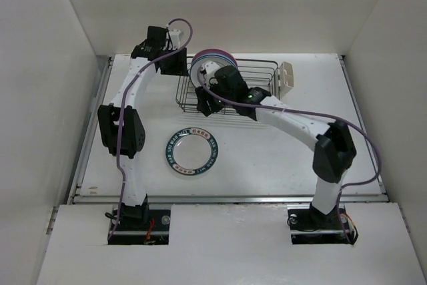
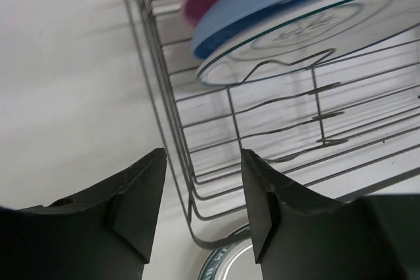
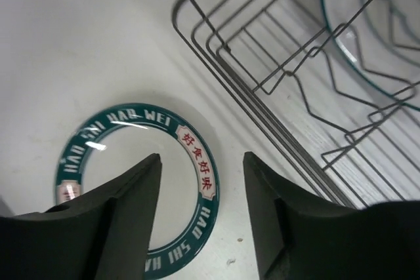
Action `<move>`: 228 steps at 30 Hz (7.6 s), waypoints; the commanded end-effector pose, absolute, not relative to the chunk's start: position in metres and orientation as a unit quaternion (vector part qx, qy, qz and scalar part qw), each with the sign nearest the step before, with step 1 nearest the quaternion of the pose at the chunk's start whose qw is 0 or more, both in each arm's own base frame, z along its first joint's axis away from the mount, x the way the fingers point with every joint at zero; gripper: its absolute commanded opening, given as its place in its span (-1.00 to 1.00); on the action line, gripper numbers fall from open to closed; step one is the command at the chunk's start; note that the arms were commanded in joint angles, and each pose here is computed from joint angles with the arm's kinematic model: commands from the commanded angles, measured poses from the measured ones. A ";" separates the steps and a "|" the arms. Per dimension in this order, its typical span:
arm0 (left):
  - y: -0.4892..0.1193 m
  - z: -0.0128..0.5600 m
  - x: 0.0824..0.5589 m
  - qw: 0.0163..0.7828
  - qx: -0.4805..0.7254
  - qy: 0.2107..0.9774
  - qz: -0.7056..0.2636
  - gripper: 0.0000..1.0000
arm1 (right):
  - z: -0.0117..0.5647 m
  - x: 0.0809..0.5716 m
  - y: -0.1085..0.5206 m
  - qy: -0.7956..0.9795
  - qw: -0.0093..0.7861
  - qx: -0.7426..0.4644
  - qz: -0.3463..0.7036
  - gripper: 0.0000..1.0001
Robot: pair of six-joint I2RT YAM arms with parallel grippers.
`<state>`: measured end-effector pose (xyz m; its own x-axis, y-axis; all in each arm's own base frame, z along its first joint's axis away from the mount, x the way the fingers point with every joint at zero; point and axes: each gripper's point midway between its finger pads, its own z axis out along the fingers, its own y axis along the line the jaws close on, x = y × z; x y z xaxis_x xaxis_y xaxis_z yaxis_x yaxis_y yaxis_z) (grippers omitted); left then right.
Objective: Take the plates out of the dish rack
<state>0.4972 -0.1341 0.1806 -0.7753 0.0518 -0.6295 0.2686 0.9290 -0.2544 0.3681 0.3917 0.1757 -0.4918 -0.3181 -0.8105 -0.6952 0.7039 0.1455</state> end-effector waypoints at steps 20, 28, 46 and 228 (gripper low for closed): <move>-0.202 0.190 0.552 0.417 0.271 0.846 -0.189 -0.34 | 0.198 0.437 0.213 0.886 0.442 -0.062 0.126 0.28; -0.206 0.170 0.549 0.392 0.265 0.857 -0.204 -0.43 | 0.179 0.444 0.198 0.896 0.428 -0.053 0.106 0.28; -0.187 0.183 0.528 0.380 0.240 0.877 -0.171 -0.36 | 0.187 0.444 0.219 0.888 0.423 -0.101 0.150 0.33; -0.126 0.073 0.494 0.176 -0.010 0.971 -0.161 -1.00 | 0.149 0.306 0.184 0.953 0.201 -0.094 0.205 -1.00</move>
